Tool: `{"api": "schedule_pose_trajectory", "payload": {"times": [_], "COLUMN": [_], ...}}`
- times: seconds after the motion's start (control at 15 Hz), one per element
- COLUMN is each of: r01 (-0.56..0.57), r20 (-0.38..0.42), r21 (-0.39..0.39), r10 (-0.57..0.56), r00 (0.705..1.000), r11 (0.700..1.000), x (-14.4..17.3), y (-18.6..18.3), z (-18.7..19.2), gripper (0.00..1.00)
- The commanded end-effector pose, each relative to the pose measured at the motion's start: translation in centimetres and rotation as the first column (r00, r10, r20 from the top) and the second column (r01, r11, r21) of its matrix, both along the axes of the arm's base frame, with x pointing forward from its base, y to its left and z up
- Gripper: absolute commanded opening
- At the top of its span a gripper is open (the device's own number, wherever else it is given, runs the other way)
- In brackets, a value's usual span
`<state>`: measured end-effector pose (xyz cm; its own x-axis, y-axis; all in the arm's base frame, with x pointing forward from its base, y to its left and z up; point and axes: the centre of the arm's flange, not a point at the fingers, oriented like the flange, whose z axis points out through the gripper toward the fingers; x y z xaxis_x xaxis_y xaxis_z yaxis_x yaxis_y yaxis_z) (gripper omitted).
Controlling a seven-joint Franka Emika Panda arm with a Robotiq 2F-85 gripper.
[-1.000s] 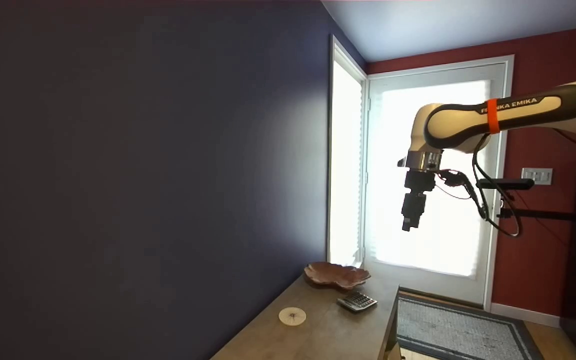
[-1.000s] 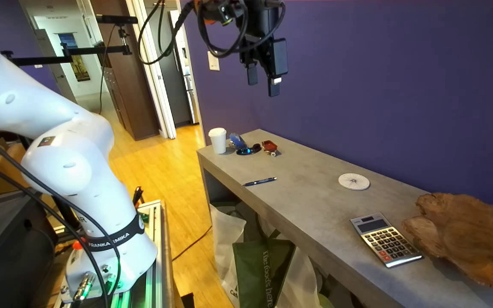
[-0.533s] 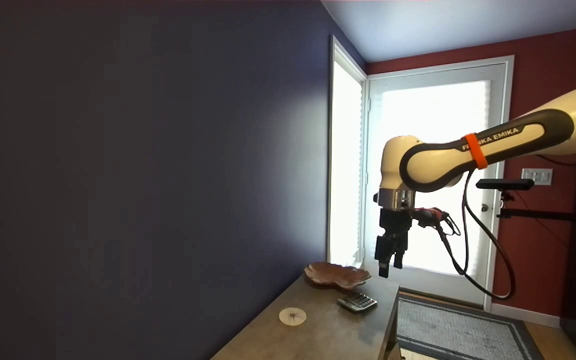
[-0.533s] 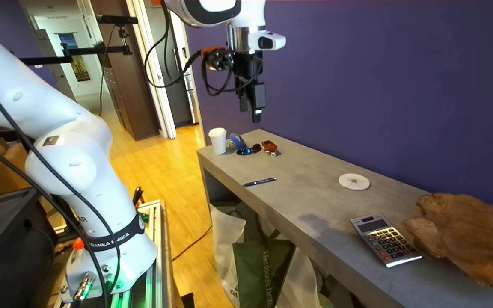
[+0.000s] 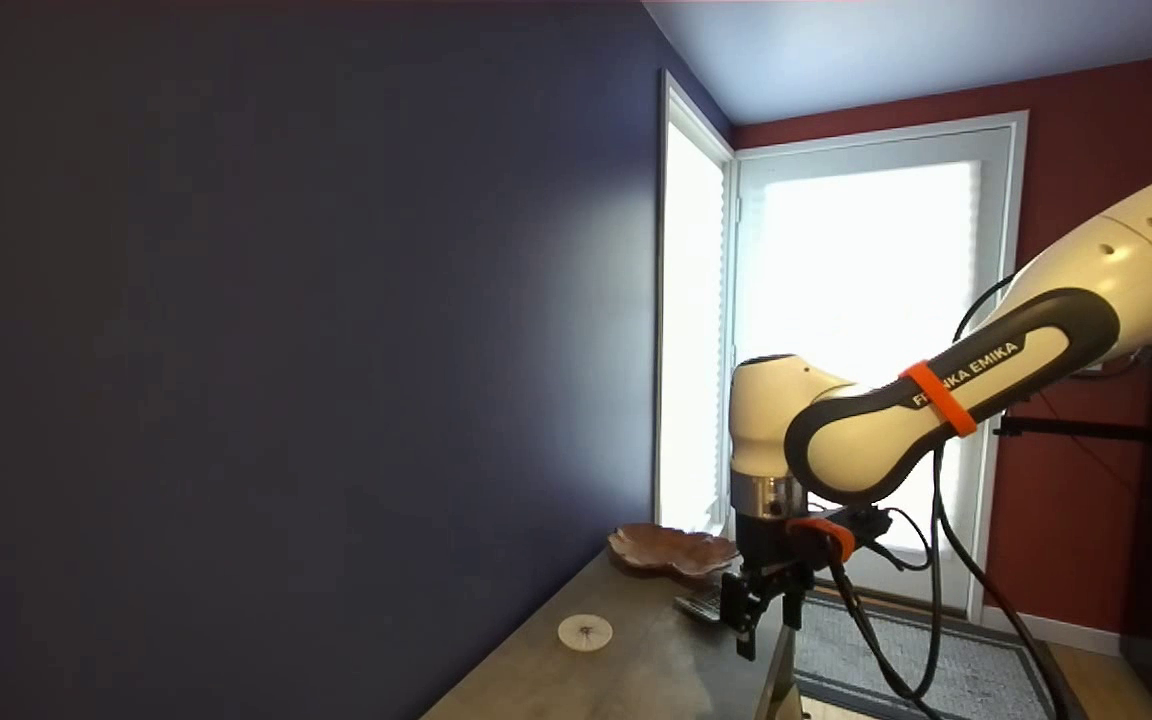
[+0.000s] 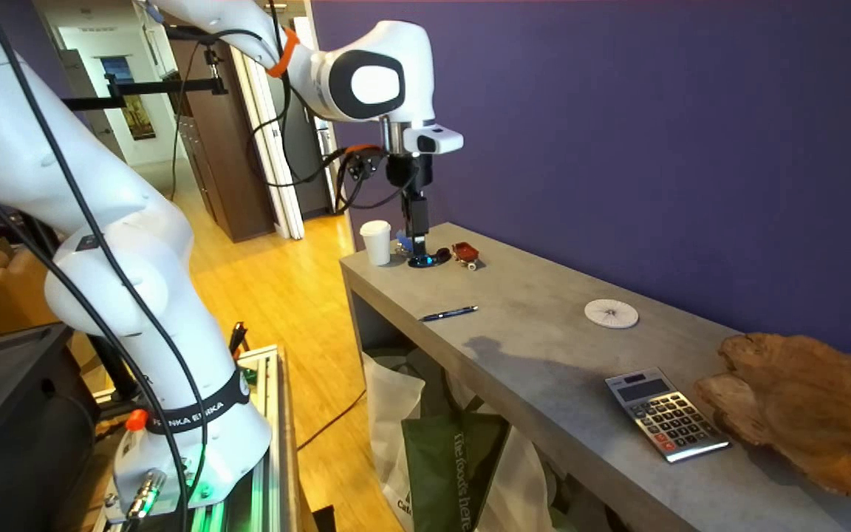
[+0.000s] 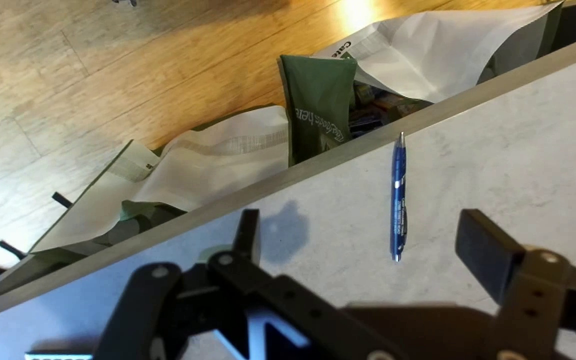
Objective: Put the pen on the wooden tray
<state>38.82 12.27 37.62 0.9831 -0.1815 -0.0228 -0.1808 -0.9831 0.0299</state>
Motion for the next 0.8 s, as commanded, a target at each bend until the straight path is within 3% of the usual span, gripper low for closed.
{"api": "schedule_pose_trajectory", "payload": {"times": [0.0,0.2,0.73], "r01": [0.006,0.009,0.010], "r20": [-0.011,-0.039,-0.041], "r21": [-0.012,-0.023,-0.022], "r10": [-0.006,-0.010,-0.011], "r00": [1.000,0.999,0.999], "r11": [1.000,1.000,1.000], "x": [-0.1,-0.1,0.0], "y": [0.7,1.6,1.6], "z": [-1.1,-3.1,-3.2], "gripper": [1.00,1.00,1.00]}}
